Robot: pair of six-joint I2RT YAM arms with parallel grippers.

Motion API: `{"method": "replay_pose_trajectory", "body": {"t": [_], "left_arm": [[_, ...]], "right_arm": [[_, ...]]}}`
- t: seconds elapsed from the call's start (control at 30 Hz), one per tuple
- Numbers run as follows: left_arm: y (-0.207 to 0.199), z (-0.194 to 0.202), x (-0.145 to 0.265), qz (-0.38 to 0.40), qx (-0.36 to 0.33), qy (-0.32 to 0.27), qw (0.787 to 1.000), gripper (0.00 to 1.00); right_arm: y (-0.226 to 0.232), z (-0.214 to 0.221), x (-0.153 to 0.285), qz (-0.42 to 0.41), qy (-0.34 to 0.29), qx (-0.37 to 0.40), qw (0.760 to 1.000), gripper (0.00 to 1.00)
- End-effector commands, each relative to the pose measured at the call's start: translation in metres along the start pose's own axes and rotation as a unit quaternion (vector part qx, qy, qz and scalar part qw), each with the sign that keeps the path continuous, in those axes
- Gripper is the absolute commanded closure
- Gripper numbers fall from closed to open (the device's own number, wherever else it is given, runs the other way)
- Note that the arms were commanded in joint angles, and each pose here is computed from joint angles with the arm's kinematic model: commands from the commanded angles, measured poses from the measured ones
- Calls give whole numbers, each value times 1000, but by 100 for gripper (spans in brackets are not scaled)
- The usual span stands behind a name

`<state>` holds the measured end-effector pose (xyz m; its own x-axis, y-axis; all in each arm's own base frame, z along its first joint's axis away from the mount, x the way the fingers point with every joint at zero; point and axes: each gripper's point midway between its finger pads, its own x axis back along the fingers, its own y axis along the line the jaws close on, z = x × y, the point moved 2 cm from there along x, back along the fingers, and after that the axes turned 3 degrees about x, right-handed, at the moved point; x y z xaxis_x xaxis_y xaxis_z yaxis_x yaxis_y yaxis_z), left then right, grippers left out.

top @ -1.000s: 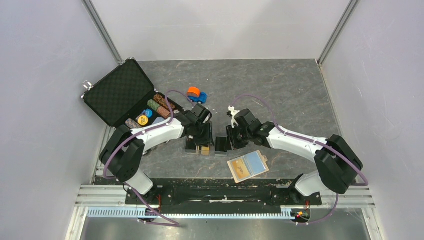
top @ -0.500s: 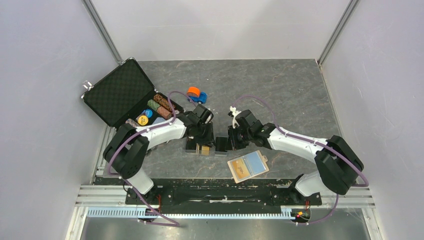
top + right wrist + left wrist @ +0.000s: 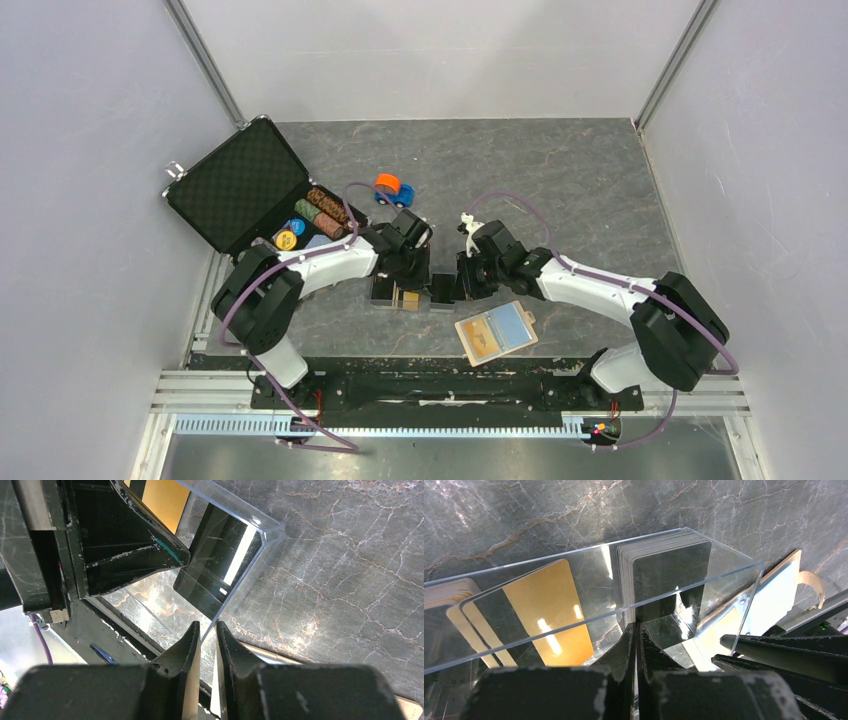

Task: Put the credit cards into the card holder
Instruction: Move the storage box to the center of the board, then pick up the credit card from the storage box.

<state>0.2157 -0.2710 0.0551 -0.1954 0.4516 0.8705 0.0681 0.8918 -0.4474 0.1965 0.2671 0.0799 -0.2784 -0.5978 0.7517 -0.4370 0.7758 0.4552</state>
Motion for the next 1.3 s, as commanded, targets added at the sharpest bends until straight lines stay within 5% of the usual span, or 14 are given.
{"method": "replay_pose_trajectory", "body": {"t": [0.0,0.37,0.93,1.1,1.27], "left_arm": [[-3,0,-4,-30,-19,-4,999,98],[-17,3,3,-71,-72,-13,995,98],[-39,-4,24,-34,-77,-43,996,98],[-18,-6,21,-89,-73,-49,992,48],[-5,-2,10,-122,-75,-31,989,46]], "right_arm": [[1,7,-1,-11,6,10,1000,84],[0,9,-2,-11,9,9,1000,84],[-2,11,-1,-9,9,8,1000,84],[-3,13,-1,-8,11,7,1000,84],[-3,14,-1,-8,10,7,1000,84]]}}
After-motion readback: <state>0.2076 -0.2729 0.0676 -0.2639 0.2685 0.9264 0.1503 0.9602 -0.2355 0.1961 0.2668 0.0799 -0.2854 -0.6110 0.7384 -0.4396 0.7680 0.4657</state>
